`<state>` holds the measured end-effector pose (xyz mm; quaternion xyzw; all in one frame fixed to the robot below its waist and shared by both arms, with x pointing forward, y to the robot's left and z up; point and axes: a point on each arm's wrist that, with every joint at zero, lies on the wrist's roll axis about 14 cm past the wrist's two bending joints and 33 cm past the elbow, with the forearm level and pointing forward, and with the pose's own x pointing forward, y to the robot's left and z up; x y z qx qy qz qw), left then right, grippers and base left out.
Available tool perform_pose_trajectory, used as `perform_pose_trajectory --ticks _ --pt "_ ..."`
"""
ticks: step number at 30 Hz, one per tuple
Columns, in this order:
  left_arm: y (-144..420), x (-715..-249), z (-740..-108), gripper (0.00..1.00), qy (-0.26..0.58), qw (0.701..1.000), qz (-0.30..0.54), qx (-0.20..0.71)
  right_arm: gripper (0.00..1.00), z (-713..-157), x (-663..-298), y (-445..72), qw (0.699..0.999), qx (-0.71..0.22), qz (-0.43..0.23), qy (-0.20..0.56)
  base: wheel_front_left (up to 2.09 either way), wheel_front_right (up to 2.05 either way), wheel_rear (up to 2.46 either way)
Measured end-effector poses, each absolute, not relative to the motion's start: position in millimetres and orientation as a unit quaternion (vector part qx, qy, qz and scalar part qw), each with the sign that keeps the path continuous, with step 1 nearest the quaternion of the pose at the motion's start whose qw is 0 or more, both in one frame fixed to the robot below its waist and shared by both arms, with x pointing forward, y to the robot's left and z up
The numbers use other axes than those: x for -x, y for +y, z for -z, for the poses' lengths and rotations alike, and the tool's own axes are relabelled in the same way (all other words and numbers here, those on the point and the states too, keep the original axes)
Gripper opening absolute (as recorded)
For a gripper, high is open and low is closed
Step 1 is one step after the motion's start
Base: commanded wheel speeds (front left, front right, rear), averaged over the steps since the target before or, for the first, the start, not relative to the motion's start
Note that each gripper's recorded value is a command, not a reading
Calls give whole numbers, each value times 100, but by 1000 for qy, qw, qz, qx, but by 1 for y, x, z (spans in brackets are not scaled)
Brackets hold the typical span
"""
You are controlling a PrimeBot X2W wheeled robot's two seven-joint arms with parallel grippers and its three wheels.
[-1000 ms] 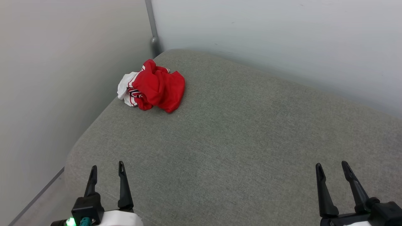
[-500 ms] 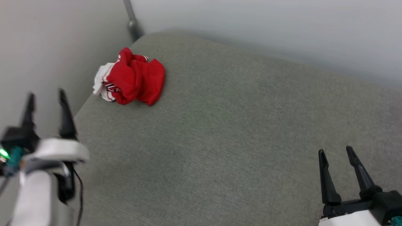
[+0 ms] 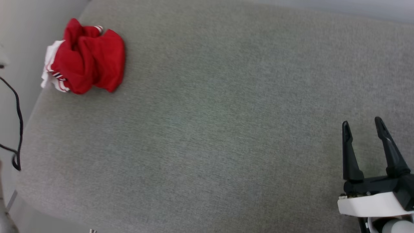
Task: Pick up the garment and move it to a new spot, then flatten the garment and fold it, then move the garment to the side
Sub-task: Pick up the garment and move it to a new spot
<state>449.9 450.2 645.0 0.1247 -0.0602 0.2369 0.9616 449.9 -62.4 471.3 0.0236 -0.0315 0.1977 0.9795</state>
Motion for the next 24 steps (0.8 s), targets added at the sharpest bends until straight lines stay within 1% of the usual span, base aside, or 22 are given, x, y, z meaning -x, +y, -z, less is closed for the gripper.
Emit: perform_pose_trajectory --ticks 5,10,14,19,24 --pt "457 -494 -608 100 70 967 -221 -107 100 -457 -465 -75 983 -20 -178 -25 0 0 0" --pt "460 -514 -540 100 235 945 -207 -93 100 -442 -478 -88 987 -14 -158 -18 0 0 0" --pt "447 -518 -480 100 353 916 -179 -65 100 -432 -486 -100 990 -7 -142 -15 0 0 0" --pt "436 -511 -426 100 457 876 -153 -31 100 -419 -491 -111 992 1 -128 -7 0 0 0" --pt "421 -492 -381 100 540 832 -130 -4 100 -406 -494 -116 992 9 -122 5 0 0 0"
